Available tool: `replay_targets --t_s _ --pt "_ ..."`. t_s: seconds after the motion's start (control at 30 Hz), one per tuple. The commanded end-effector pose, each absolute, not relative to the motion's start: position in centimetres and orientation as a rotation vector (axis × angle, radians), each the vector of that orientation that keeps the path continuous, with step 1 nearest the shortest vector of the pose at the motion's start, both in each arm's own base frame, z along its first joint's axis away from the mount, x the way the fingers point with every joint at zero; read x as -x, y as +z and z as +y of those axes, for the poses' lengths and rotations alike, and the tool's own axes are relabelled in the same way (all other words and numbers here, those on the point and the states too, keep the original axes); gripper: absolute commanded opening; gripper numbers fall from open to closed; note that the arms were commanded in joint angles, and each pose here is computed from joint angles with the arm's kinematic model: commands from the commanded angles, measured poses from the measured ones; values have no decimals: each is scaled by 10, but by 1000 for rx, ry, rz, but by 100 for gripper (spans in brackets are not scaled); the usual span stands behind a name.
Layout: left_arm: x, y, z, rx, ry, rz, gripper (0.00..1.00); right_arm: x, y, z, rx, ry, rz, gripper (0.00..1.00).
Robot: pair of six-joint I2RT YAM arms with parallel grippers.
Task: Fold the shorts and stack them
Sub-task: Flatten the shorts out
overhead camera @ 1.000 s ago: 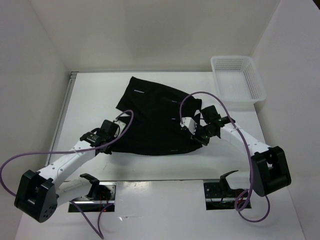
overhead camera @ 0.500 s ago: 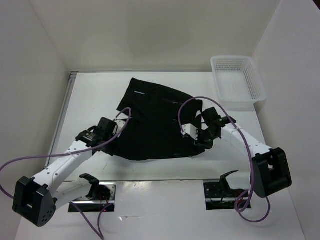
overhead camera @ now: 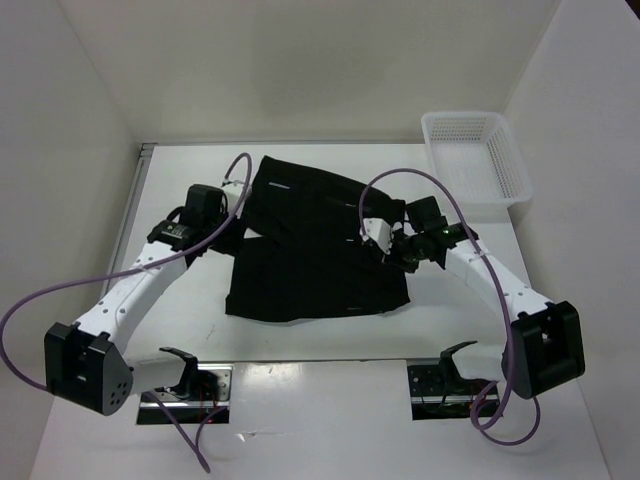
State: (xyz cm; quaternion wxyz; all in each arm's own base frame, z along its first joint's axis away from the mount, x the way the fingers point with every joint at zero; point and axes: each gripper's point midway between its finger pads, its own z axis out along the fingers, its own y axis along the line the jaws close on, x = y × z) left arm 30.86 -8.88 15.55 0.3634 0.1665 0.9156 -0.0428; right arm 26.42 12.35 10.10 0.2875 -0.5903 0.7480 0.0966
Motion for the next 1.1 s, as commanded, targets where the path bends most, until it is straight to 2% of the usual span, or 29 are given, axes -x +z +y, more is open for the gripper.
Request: replay_targets --t_s 0.0,0.17,0.23,0.4,0.53,0.73,0.97,1.07 --pt "-303 118 -96 -478 -124 2436 58 -296 117 147 1471 283 1889 25" --pt "-303 57 -81 -469 5 2524 58 -310 106 148 1420 254 1898 30" --pt "-312 54 -85 -462 0 2493 61 -313 101 147 1417 242 1900 30" --pt "-324 43 -83 -447 51 2465 61 -302 93 154 1451 262 1890 30" --pt "-320 34 -82 -453 55 2487 61 -290 79 156 1501 276 1895 30" --pt "-302 22 -98 -544 2 2547 61 -301 84 161 1489 248 1850 31" --pt "-299 16 -100 -567 25 2559 56 -290 73 165 1554 249 1834 31" --pt "-295 8 -97 -579 53 2576 48 -284 68 170 1564 263 1830 35"
